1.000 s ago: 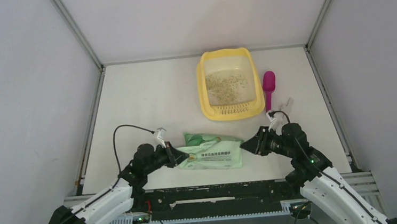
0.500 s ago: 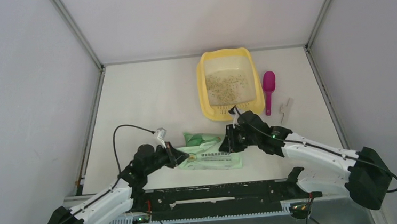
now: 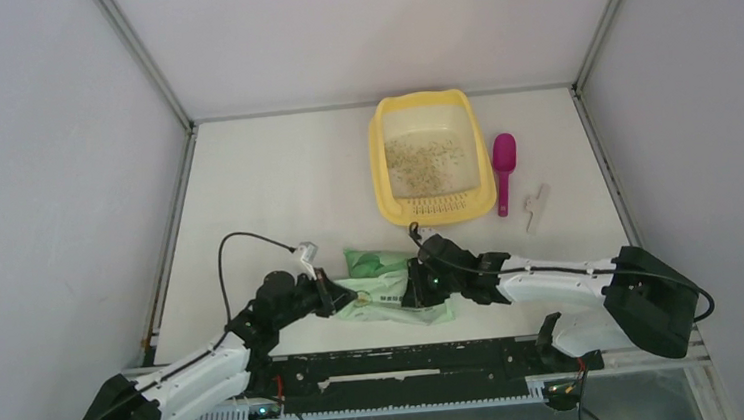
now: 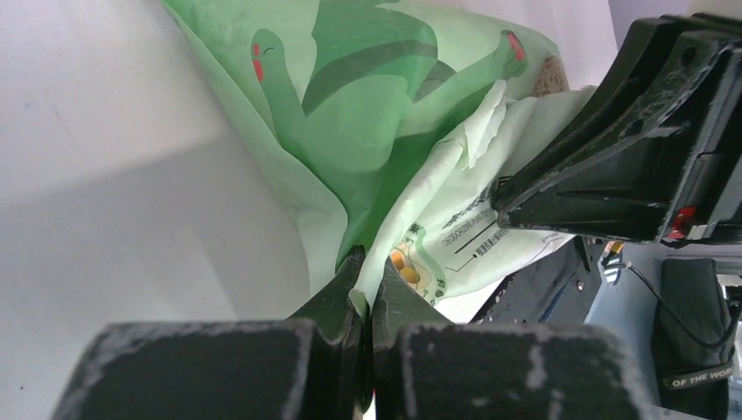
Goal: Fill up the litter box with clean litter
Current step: Close the cat litter bag at the center of the board.
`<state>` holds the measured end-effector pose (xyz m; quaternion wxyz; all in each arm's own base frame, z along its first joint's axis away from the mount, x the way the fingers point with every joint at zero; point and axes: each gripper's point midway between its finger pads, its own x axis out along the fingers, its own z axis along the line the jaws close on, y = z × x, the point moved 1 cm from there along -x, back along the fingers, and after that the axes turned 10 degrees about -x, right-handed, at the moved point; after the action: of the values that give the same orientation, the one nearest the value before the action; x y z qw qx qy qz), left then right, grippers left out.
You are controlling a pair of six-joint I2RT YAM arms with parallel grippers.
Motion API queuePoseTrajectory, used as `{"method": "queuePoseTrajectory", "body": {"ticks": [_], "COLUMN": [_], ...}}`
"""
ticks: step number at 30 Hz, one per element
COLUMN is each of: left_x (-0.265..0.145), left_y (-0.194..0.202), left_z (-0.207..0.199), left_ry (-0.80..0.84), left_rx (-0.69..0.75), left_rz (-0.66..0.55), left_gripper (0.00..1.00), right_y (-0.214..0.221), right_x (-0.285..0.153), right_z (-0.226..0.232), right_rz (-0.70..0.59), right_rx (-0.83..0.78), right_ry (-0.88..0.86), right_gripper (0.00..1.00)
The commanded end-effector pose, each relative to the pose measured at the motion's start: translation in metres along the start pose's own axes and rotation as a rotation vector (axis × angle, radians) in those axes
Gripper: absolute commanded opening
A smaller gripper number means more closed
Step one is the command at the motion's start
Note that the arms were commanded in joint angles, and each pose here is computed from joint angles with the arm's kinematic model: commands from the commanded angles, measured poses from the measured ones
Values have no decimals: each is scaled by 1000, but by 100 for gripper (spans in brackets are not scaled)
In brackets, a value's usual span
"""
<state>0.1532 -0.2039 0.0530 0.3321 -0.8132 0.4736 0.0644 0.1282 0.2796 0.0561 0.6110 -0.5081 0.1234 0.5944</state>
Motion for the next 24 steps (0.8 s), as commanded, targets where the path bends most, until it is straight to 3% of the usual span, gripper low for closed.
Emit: {"method": "queuePoseTrajectory", "body": {"ticks": [1,13,18,24], "left_x": [1,6,6,6], "left_y": [9,25,24,20], "left_z": [18,35,35,33], "left_ry": [-71,-140,-143,-148], "left_rx": [13,18,20,25], "left_rz": [18,77,69,61], "left_gripper": [1,0,0,0], "right_y": [20,45,46,65], "right_x": [7,-10,-29,-46], "right_z": [-11,-47,-58,-70], "right_rz": [-3,-74,-104,-54], "right_rx": [59,229,279,313], "right_ry": [25,17,87,187], "right_gripper": [27,29,28,26]}}
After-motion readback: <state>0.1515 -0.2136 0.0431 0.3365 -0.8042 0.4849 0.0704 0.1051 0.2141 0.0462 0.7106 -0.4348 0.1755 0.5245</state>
